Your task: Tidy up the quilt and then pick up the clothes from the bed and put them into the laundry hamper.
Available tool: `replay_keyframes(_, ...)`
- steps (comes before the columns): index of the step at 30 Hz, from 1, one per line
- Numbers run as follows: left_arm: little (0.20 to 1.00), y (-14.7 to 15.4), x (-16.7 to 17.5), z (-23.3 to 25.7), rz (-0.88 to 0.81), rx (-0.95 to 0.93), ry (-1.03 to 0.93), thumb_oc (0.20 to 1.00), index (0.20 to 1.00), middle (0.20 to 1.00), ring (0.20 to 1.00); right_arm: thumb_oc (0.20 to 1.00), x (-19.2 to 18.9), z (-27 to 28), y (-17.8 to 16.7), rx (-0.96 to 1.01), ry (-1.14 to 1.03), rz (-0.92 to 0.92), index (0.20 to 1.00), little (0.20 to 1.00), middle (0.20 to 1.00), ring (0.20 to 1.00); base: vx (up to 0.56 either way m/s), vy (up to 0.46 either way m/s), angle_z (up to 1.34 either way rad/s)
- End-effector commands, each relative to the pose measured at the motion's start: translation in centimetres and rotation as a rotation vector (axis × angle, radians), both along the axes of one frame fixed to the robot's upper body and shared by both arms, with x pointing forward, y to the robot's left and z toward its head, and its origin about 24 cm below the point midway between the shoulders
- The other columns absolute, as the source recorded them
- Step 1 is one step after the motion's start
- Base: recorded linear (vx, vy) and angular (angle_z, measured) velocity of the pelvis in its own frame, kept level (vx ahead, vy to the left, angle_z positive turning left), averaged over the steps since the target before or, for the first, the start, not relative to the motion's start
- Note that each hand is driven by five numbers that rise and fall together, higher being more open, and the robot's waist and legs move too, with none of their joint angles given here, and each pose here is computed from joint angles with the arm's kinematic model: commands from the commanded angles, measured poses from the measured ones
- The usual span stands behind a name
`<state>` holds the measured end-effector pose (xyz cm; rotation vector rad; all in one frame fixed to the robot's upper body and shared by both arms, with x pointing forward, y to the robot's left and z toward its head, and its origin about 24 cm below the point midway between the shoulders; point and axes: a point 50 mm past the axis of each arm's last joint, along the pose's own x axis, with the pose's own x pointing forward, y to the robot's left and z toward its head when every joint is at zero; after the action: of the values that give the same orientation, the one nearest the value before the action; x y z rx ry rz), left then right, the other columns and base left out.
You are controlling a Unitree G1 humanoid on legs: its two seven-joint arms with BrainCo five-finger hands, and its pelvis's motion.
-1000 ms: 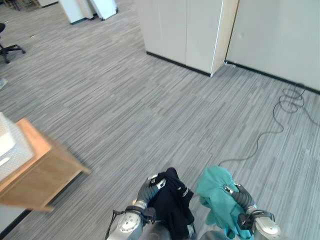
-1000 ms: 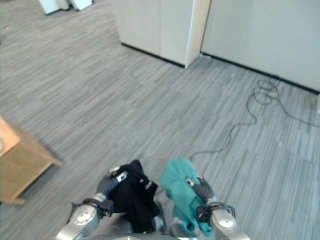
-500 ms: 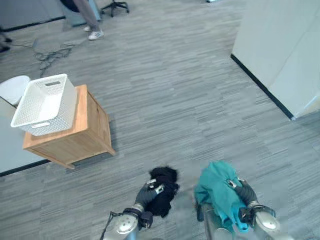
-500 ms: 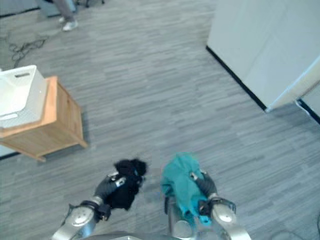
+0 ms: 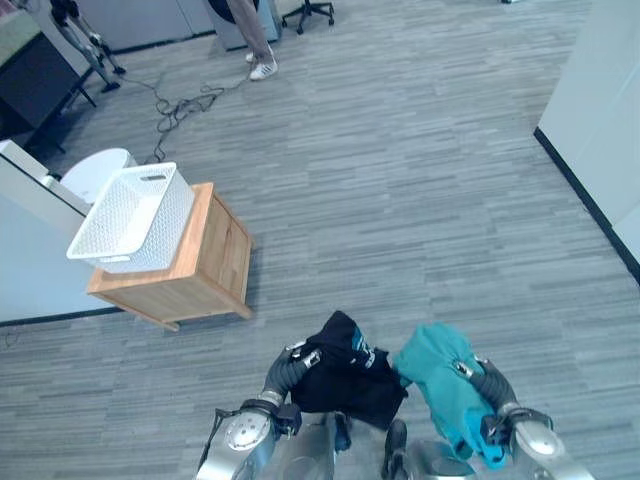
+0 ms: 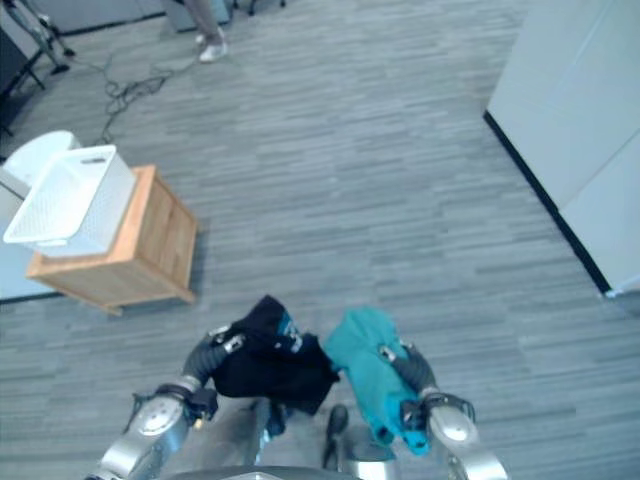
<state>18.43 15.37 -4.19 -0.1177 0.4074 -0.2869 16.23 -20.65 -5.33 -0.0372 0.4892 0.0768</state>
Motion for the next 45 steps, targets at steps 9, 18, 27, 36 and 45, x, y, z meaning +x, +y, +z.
replay_keyframes(9, 0.2, -0.3, 2.4, 3.4, -0.018, -0.032, -0.19, 0.2, 0.2, 0.2, 0.2, 0.2, 0.9, 1.8, 1.2, 0.037, -0.148, -0.012, 0.2, 0.2, 0.2, 0.2, 0.5, 0.303, -0.12)
replay_keyframes(18, 0.2, -0.1, 1.4, 2.7, -0.031, 0.002, -0.174, 0.2, 0.2, 0.2, 0.2, 0.2, 0.5, 2.2, 1.0, 0.032, -0.152, -0.047, 0.2, 0.2, 0.2, 0.2, 0.43, 0.021, 0.49)
replay_keyframes(27, 0.2, 0.1, 1.5, 2.7, 0.031, 0.044, -0.191, 0.2, 0.2, 0.2, 0.2, 0.2, 0.3, 2.4, 1.1, 0.041, -0.175, -0.041, 0.2, 0.2, 0.2, 0.2, 0.43, -0.153, 1.08)
replay_keyframes(36, 0.2, 1.3, 1.1, 2.8, 0.107, -0.021, -0.156, 0.2, 0.2, 0.2, 0.2, 0.2, 1.3, 2.7, -1.2, -0.04, -0.15, 0.021, 0.2, 0.2, 0.2, 0.2, 0.32, -0.014, 0.82)
replay_keyframes(45, 0.2, 1.4, 0.8, 3.5, 0.102, -0.013, -0.215, 0.2, 0.2, 0.2, 0.2, 0.2, 0.8, 2.4, -0.5, -0.015, -0.184, 0.046, 0.2, 0.2, 0.2, 0.2, 0.43, 0.184, 0.21)
